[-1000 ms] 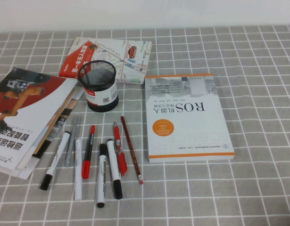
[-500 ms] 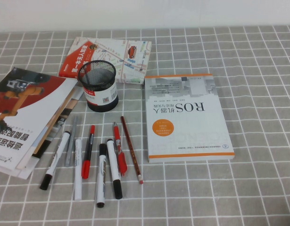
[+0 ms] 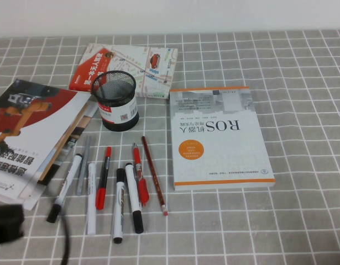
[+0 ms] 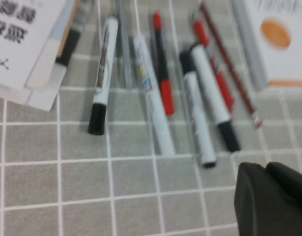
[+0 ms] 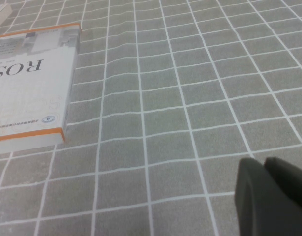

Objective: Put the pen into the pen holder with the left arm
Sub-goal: Pick up the pen on the table

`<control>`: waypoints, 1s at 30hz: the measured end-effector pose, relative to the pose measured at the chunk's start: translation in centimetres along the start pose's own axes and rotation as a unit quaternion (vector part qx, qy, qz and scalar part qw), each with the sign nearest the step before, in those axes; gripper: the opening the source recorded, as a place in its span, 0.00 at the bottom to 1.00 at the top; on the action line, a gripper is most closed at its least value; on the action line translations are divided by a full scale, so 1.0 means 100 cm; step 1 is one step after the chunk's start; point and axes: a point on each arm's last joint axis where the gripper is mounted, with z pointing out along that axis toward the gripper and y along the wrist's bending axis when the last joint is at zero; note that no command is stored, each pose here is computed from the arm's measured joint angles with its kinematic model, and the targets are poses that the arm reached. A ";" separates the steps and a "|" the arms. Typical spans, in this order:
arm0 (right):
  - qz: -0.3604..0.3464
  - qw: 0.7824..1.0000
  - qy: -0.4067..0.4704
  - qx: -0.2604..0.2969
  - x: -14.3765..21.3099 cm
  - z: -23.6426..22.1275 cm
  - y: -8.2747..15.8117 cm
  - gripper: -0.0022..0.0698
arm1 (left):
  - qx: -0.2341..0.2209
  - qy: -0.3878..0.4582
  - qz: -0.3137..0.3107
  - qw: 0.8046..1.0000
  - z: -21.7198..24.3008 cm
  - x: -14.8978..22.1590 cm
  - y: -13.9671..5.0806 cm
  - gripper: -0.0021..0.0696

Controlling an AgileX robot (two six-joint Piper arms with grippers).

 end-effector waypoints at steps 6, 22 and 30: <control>0.000 1.000 0.000 0.000 0.000 0.000 0.000 0.01 | -0.006 0.101 0.029 0.994 0.038 -0.039 0.004 0.03; 0.000 1.000 0.000 0.000 0.000 0.000 0.000 0.01 | -0.047 0.235 0.135 0.961 0.137 -0.075 0.000 0.03; 0.000 1.000 0.000 0.000 0.000 0.000 0.000 0.01 | -0.086 0.269 0.171 0.944 0.166 -0.087 0.011 0.09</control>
